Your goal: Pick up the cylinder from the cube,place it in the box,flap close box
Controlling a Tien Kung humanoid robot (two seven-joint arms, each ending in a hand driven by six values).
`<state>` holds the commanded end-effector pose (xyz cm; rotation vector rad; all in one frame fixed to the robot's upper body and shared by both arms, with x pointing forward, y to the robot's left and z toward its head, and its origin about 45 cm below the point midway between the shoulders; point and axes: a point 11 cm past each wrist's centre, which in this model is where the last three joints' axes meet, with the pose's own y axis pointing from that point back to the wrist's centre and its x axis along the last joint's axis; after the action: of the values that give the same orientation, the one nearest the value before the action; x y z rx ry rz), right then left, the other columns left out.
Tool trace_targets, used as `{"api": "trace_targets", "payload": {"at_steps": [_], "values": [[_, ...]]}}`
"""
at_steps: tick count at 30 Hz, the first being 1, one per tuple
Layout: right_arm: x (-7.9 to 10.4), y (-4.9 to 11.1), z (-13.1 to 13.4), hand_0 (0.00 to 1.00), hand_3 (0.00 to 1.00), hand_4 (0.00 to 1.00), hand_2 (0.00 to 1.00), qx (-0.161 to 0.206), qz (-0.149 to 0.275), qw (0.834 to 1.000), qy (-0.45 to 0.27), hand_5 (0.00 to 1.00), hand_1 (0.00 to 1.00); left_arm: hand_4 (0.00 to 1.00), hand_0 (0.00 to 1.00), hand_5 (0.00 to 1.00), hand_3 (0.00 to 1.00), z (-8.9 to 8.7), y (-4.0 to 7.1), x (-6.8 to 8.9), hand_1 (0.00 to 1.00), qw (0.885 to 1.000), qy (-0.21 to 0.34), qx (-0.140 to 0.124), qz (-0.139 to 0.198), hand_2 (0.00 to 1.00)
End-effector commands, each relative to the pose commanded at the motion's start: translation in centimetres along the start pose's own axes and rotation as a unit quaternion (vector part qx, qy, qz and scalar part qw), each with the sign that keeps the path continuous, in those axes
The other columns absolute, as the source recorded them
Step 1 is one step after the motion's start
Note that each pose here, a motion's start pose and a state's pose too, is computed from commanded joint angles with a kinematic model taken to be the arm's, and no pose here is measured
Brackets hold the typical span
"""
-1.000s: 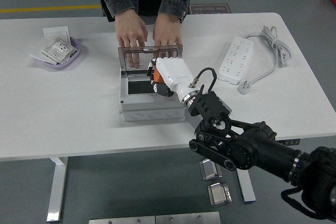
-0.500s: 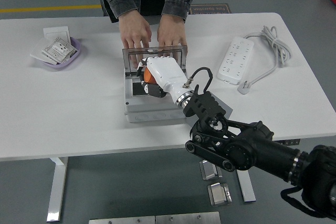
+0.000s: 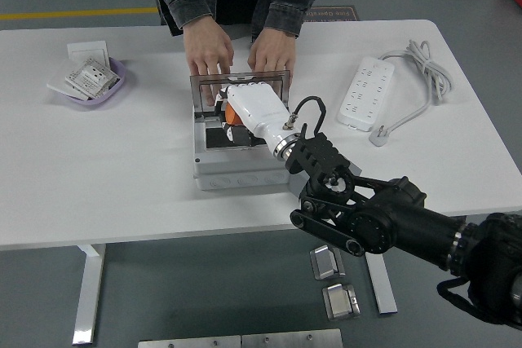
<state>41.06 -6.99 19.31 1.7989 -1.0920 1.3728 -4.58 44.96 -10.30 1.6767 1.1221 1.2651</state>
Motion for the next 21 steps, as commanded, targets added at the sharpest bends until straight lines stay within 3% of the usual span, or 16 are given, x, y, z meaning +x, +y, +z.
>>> {"api": "trace_targets", "payload": {"at_steps": [21], "values": [[-0.47, -0.04, 0.42, 0.002, 0.330, 0.033, 0.389, -0.002, -0.008, 1.000, 0.020, 0.002, 0.086, 0.723, 0.689, 0.455, 0.721, 0.12, 0.04, 0.52, 0.690, 1.000, -0.009, 0.000, 0.006, 0.616]]}}
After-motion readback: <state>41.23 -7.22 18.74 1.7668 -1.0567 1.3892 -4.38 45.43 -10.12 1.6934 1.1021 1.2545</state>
